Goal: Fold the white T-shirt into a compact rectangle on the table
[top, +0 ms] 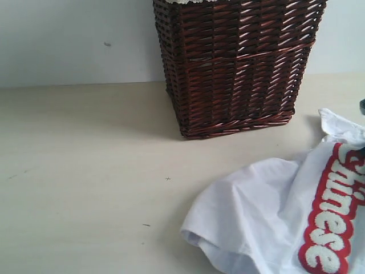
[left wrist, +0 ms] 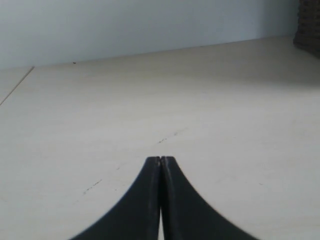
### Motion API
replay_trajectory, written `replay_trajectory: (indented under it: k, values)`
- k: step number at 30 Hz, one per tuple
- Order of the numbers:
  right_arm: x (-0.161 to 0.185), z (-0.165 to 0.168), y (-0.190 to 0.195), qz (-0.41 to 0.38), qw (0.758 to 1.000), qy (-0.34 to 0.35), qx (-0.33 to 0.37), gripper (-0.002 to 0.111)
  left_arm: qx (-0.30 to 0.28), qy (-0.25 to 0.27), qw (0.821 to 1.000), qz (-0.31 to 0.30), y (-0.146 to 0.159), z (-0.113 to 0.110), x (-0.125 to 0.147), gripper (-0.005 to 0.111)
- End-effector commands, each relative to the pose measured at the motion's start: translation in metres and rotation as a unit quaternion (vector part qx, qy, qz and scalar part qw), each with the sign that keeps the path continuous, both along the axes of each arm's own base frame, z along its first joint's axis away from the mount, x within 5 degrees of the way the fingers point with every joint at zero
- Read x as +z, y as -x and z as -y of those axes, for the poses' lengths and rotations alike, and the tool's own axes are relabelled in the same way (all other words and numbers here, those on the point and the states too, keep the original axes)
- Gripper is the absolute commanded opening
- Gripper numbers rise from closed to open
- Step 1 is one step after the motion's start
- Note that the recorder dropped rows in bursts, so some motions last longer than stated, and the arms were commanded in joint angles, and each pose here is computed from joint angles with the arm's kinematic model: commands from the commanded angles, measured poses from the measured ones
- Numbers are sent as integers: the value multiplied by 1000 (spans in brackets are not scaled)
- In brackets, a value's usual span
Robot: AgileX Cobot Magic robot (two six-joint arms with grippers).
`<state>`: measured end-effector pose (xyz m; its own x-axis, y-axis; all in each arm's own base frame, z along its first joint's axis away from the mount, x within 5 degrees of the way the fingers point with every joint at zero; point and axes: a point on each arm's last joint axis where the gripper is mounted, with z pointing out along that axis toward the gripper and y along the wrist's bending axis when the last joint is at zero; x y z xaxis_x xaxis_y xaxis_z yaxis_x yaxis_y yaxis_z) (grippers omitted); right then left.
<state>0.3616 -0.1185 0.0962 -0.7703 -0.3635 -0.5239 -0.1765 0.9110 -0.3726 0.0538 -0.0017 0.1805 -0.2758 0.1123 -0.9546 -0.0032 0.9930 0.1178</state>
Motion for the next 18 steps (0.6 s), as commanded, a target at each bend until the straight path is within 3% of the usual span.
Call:
replay_trajectory:
  k: [1, 3, 5, 7, 8, 10, 11, 12, 15, 18]
  values:
    - [38, 17, -19, 92, 995, 21, -19, 0, -2, 0, 1000, 6, 0, 0, 1, 0]
    - [60, 11, -15, 98, 994, -8, -46, 0, -2, 0, 1000, 6, 0, 0, 1, 0]
    - [75, -3, -4, 45, 998, -26, -46, 0, -2, 0, 1000, 6, 0, 0, 1, 0]
    - [76, -30, 11, -53, 997, 13, 50, 0, -2, 0, 1000, 6, 0, 0, 1, 0]
    - [65, -51, 27, -143, 974, 53, 165, 0, -2, 0, 1000, 6, 0, 0, 1, 0]
    - [51, -74, 55, -241, 914, 73, 319, 0, -2, 0, 1000, 6, 0, 0, 1, 0]
    - [50, -79, 71, -265, 891, 70, 363, 0, -2, 0, 1000, 6, 0, 0, 1, 0]
    - [53, -83, 83, -266, 884, 65, 379, 0, -2, 0, 1000, 6, 0, 0, 1, 0]
    - [83, -68, 113, -227, 920, 60, 315, 0, -2, 0, 1000, 6, 0, 0, 1, 0]
    - [85, -40, 130, -192, 956, 10, 220, 0, -2, 0, 1000, 6, 0, 0, 1, 0]
